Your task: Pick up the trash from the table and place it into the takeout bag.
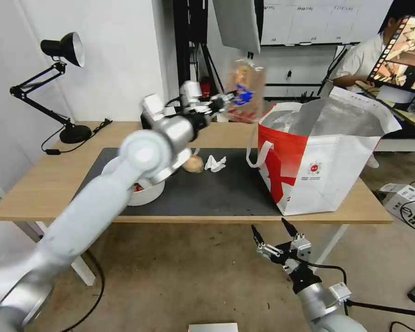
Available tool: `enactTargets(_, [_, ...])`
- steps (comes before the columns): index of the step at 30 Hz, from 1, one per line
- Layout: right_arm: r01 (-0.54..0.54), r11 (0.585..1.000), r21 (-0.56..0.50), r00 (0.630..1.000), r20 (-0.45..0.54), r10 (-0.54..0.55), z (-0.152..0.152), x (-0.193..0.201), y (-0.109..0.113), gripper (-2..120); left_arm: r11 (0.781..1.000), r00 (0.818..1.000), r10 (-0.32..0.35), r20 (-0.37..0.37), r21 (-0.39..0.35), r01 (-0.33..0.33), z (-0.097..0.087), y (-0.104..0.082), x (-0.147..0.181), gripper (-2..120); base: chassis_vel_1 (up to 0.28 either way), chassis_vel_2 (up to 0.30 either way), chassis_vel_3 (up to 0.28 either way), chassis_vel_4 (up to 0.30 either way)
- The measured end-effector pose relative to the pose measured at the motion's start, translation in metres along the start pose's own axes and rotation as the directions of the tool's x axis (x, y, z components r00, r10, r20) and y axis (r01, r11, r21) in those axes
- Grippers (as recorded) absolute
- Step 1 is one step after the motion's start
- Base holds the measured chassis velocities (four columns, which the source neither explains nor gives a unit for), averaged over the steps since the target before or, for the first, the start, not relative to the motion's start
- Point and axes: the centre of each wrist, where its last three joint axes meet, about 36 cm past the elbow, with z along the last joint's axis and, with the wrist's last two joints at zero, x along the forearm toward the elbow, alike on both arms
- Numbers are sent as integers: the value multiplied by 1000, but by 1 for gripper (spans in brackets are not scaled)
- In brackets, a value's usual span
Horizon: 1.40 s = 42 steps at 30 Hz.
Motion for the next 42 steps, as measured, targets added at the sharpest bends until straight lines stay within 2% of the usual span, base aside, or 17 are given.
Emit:
enactTargets(2, [-2,1000,-1,1000,-4,2,3,1,2,100,1000,1000,7,-6,-18,-7,3,-4,-21,0,0,0,0,0])
enactTargets(3, [-2,1000,-1,1000,-4,2,3,1,2,100,1000,1000,7,-6,-18,-7,3,-4,-21,0,0,0,0,0])
enactTargets(5, [-5,1000,-8,1000,-8,4,7,1,7,100,998,1000,9,-15,-55,-9,10,-7,-45,0,0,0,0,0])
enactTargets(6, [-5,1000,-8,1000,-8,4,7,1,7,100,998,1000,9,-15,-55,-9,10,-7,-45,0,0,0,0,0])
enactTargets(9, [-2,1000,-16,1000,-17,1,11,2,11,100,991,999,12,-32,-136,-16,23,-9,-67,0,0,0,0,0])
enactTargets(10, [-2,1000,-16,1000,-17,1,11,2,11,100,991,999,12,-32,-136,-16,23,-9,-67,0,0,0,0,0])
enactTargets(13, [-1,1000,-21,1000,-21,1,13,2,13,100,960,999,10,-38,-278,-20,39,-9,-82,0,0,0,0,0])
enactTargets(14, [-1,1000,-21,1000,-21,1,13,2,13,100,960,999,10,-38,-278,-20,39,-9,-82,0,0,0,0,0])
enactTargets(15, [-1,1000,-21,1000,-21,1,13,2,13,100,951,999,10,-37,-308,-20,42,-9,-84,0,0,0,0,0])
enactTargets(17, [-1,1000,-21,1000,-23,1,14,2,13,100,919,999,8,-35,-394,-21,48,-10,-91,0,0,0,0,0])
enactTargets(18, [-1,1000,-21,1000,-23,1,14,2,13,100,919,999,8,-35,-394,-21,48,-10,-91,0,0,0,0,0])
enactTargets(21, [0,1000,-22,1000,-28,-1,16,3,13,100,888,999,5,-44,-458,-25,54,-12,-98,0,0,0,0,0])
enactTargets(30, [-2,1000,-26,999,-33,1,18,3,14,100,871,996,-6,-85,-491,-37,67,-6,-98,0,0,0,0,0])
enactTargets(34, [9,999,-45,999,-32,-10,17,3,18,100,872,995,-6,-103,-487,-46,74,-6,-97,1,0,0,0,0])
enactTargets(37, [14,999,-47,999,-31,-15,16,3,19,100,879,993,-2,-116,-475,-53,76,-6,-96,9,0,0,0,0])
enactTargets(39, [13,998,-54,999,-31,-15,16,3,19,100,887,991,0,-132,-459,-61,77,-7,-95,21,0,0,0,0])
enactTargets(42, [12,998,-60,999,-33,-14,16,3,20,100,896,990,1,-142,-440,-64,78,-7,-95,29,0,0,0,0])
